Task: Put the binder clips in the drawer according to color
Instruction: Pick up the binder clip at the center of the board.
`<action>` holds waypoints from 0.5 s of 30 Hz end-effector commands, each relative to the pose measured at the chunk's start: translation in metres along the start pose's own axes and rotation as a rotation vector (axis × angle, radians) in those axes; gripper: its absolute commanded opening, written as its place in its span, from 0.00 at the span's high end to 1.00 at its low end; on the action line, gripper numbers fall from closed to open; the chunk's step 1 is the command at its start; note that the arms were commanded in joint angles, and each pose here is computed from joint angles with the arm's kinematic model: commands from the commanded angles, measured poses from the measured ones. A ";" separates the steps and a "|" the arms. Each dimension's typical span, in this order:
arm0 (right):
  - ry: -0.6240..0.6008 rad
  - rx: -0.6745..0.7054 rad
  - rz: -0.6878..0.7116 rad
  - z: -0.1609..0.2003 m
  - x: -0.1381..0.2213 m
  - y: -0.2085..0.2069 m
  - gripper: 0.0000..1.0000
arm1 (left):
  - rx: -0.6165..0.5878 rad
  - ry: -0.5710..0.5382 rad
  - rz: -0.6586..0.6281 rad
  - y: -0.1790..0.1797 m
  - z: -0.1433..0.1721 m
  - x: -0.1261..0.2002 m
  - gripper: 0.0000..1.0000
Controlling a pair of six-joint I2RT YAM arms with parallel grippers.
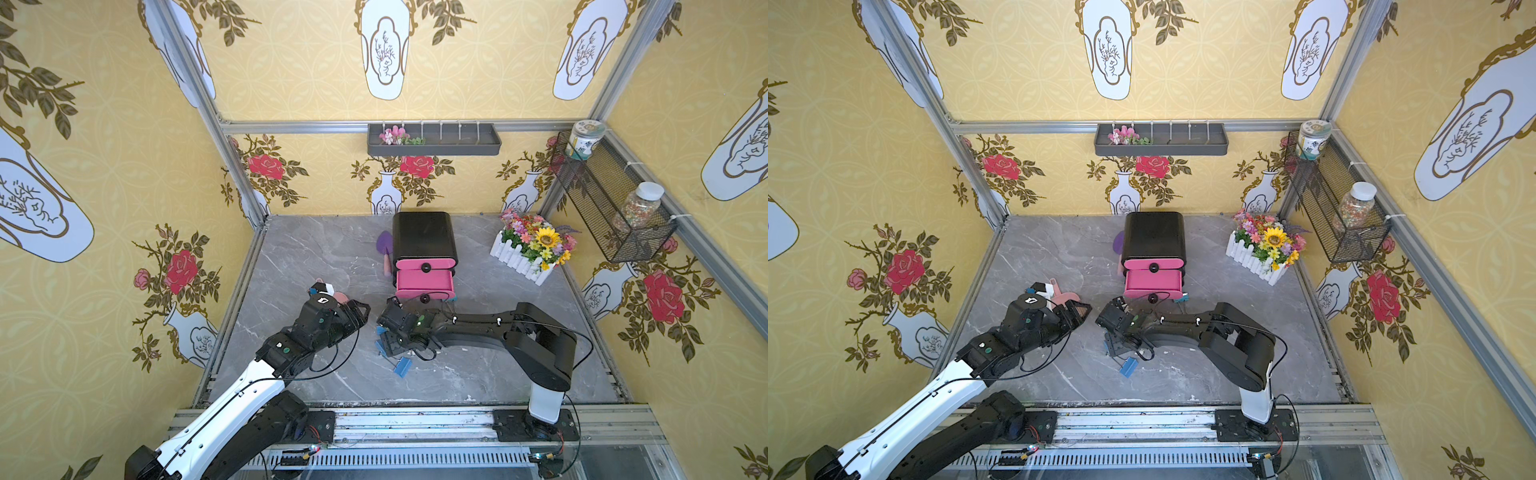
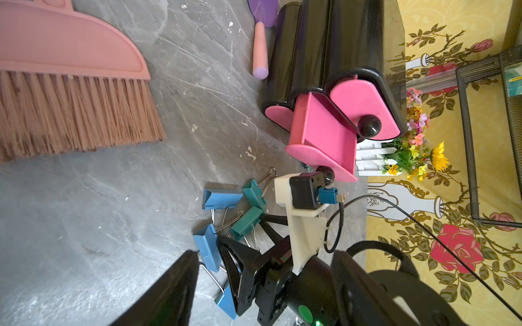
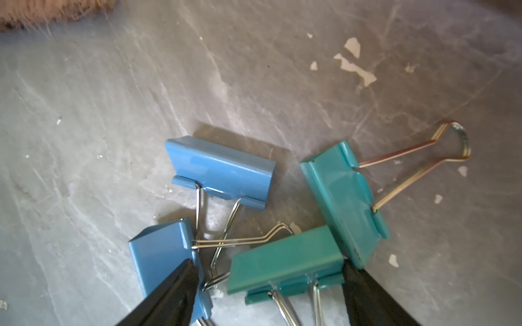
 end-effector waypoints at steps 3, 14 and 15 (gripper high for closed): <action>-0.016 0.040 0.038 -0.005 -0.002 -0.002 0.18 | 0.005 0.011 0.020 -0.001 0.001 -0.002 0.21; -0.013 0.046 0.029 -0.005 -0.004 0.000 0.37 | 0.010 0.021 0.028 -0.003 0.002 -0.004 0.21; -0.015 0.047 0.031 -0.005 -0.002 0.000 0.38 | 0.011 0.021 0.029 -0.003 0.002 -0.004 0.21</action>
Point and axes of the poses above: each gripper's point midway between its finger pads, its own x axis back along the fingers, its own y axis along the line the jaws close on, z = x × y, the point moved 7 cm from there along x, back along the fingers, and after that the axes turned 15 degrees about x, right-handed, at the moved point
